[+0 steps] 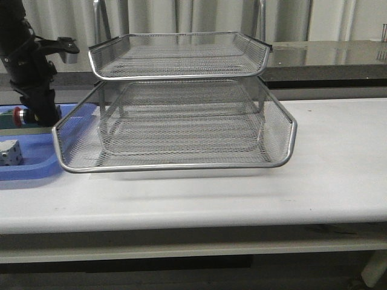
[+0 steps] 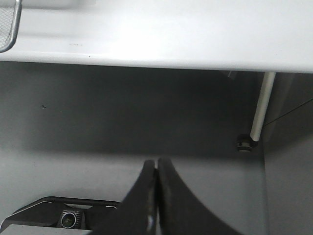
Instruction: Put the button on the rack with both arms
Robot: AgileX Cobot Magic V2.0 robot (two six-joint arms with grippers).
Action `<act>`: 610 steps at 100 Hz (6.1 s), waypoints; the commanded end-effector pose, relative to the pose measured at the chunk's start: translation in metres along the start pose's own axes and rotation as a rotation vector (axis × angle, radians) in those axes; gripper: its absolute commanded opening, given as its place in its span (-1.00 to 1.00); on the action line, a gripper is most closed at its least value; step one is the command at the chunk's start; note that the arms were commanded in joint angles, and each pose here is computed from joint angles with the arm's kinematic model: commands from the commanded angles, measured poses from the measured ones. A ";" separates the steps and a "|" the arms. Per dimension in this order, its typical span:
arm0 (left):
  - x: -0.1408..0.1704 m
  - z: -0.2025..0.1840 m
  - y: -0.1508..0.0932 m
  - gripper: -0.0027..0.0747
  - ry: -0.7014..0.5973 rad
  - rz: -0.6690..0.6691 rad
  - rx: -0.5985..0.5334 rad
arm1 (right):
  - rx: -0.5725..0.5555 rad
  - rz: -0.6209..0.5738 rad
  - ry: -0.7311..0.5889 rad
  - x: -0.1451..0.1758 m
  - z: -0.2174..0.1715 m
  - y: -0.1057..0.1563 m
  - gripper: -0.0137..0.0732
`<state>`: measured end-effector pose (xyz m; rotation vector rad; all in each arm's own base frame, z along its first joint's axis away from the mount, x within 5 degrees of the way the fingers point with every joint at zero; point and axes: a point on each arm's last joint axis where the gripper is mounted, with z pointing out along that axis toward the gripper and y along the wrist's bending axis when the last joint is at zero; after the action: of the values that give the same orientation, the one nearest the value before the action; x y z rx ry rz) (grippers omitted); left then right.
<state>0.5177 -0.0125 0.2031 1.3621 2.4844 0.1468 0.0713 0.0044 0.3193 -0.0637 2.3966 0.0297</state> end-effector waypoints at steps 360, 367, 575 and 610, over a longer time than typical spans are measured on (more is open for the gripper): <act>-0.120 -0.135 -0.243 0.32 -0.374 0.324 0.176 | 0.008 0.000 -0.077 -0.010 -0.008 -0.001 -0.85; -0.119 -0.140 -0.243 0.32 -0.374 0.327 0.179 | 0.008 0.000 -0.077 -0.010 -0.008 -0.001 -0.85; 0.179 -0.275 -0.313 0.21 -0.657 -0.709 -0.273 | 0.008 0.000 -0.075 -0.010 -0.008 -0.001 -0.85; 0.197 -0.254 -0.334 0.05 -0.606 -0.839 -0.216 | 0.008 0.000 -0.075 -0.010 -0.008 -0.001 -0.85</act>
<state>0.0674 -0.0149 0.3158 0.1958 2.2598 -0.1374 0.0712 0.0044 0.3192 -0.0637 2.3981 0.0296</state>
